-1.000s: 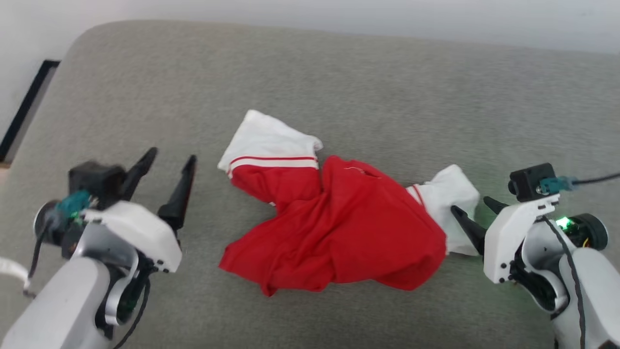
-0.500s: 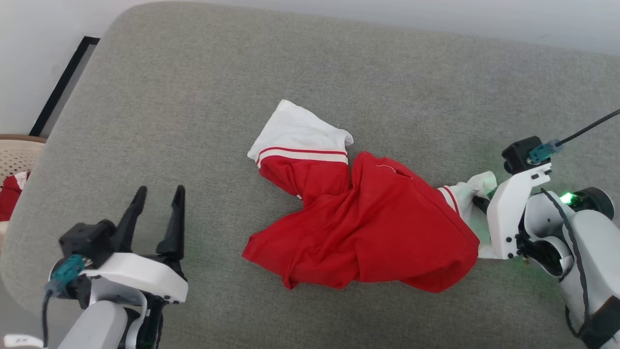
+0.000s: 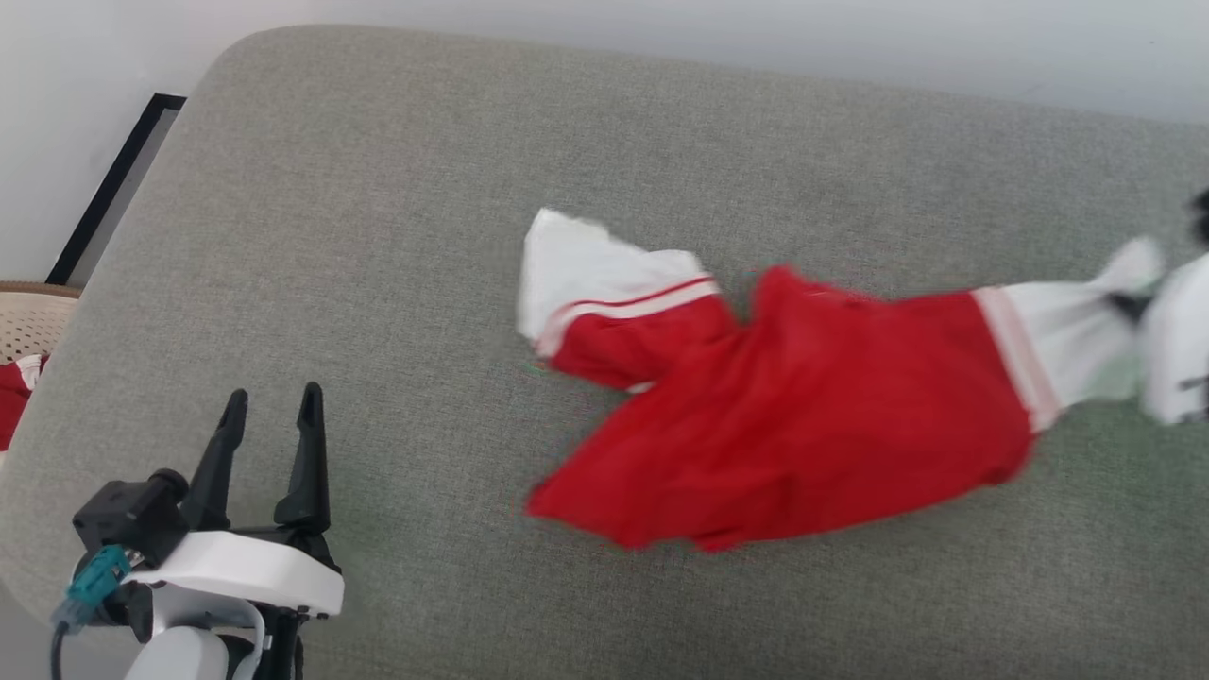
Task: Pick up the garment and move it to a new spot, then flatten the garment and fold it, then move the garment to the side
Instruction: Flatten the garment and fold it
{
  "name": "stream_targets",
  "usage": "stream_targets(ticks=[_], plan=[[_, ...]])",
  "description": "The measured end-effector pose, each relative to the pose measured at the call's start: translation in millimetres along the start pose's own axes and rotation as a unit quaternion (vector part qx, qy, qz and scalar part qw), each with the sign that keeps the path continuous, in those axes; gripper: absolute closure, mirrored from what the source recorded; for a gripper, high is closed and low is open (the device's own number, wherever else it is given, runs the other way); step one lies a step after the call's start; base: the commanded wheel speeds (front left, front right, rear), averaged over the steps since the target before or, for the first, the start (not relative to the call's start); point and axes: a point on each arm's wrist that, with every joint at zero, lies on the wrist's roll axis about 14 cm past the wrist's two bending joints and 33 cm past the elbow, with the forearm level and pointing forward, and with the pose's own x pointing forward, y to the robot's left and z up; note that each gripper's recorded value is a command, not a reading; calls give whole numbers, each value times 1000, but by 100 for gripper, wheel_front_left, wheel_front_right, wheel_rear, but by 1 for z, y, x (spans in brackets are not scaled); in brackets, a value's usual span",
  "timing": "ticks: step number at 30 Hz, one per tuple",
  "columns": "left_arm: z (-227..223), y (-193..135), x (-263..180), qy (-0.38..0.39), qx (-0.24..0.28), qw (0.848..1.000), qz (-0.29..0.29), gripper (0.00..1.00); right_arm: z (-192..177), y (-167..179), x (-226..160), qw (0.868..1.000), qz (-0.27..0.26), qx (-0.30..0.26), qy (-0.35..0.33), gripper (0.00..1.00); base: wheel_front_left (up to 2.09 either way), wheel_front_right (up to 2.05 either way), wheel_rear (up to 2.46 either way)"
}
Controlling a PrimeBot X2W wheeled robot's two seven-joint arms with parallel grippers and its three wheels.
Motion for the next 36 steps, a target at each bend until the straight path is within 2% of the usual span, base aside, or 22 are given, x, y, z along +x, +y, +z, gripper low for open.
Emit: stream_targets(ticks=[4,7,13,14,15,20,26,32,36], plan=[[-1,0,-2,-2,-3,1000,0,0,15,-40,-11,998,-50,15,-21,100,0,0,0],[-2,-1,-2,-3,-7,1000,1,0,4,-62,-9,996,-75,45,-7,100,0,0,0],[-7,0,-3,3,-4,1000,4,0,-25,-66,11,992,-84,87,33,100,0,0,0],[-8,0,-3,3,-4,1000,4,0,-29,-66,13,991,-85,90,39,66,0,0,0],[-8,0,-2,3,-5,1000,6,0,-30,-65,14,991,-87,90,40,0,0,0,0],[-6,0,-1,-2,-6,1000,4,0,-19,-64,11,992,-89,83,17,0,0,0,0],[-5,1,-7,-5,-4,1000,4,0,7,-50,-5,995,-66,64,-44,0,0,0,0],[-6,-3,-11,-5,-5,1000,-5,0,13,-8,-20,996,0,56,-76,0,0,0,0],[-7,-7,-12,-5,-9,1000,-11,0,-7,23,-23,997,44,48,-44,0,0,0,0]])
